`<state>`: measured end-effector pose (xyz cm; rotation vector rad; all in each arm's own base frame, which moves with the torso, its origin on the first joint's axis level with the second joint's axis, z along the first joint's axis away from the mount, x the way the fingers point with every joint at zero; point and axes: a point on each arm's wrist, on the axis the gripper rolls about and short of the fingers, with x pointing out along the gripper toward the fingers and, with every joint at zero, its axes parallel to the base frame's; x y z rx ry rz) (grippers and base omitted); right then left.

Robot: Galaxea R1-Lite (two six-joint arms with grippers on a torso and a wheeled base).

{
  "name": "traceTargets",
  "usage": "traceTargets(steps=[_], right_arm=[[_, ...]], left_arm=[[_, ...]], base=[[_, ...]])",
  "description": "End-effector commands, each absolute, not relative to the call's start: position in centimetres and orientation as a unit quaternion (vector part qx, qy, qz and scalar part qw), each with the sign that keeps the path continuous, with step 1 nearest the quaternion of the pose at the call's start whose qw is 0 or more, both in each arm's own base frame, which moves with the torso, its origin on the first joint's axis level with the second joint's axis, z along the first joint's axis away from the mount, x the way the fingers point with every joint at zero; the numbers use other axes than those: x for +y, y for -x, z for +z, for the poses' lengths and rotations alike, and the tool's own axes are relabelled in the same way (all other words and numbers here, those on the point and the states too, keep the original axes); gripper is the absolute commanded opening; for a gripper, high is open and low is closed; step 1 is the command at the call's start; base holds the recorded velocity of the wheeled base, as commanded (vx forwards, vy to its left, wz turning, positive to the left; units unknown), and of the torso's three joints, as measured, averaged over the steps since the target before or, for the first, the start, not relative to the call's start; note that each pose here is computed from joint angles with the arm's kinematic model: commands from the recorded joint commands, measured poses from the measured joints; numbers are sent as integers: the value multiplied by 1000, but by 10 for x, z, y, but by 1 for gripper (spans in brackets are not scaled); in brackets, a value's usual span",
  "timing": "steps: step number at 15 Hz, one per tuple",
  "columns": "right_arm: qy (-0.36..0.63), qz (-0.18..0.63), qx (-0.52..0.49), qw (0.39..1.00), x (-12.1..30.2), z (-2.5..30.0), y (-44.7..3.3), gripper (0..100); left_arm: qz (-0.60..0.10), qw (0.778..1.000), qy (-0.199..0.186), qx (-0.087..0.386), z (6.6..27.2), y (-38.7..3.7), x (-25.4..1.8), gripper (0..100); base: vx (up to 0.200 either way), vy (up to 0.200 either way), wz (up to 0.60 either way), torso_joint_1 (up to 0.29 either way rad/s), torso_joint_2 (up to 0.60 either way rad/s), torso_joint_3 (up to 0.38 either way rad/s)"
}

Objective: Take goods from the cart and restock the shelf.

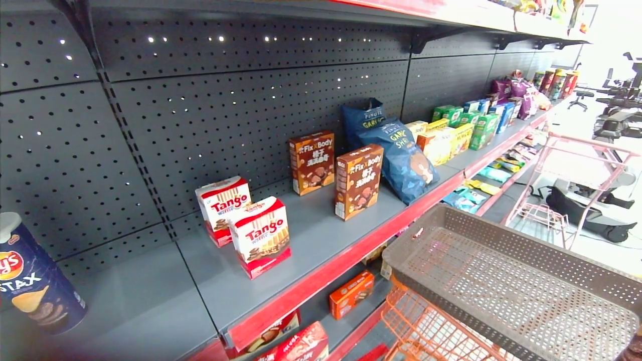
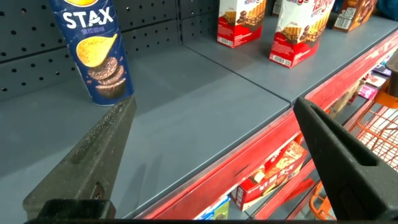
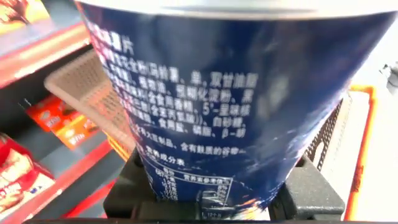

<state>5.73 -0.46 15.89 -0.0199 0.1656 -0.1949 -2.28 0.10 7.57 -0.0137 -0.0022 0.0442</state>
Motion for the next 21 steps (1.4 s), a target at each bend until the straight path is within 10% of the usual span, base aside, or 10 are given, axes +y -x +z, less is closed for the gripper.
traceTargets(steps=[1,14,21], right_arm=[[8,-92,60,994,-4,161,-50,0],[10,-74,66,995,-2,147,-43,0],[7,-64,62,996,-2,137,-36,0]], left_arm=[[22,1000,7,-2,76,23,1,100],[22,1000,7,-2,76,23,1,100],[22,1000,8,-2,76,23,1,100]], base=[[0,0,600,-7,2,7],[0,0,600,2,2,4],[0,0,0,0,0,0]])
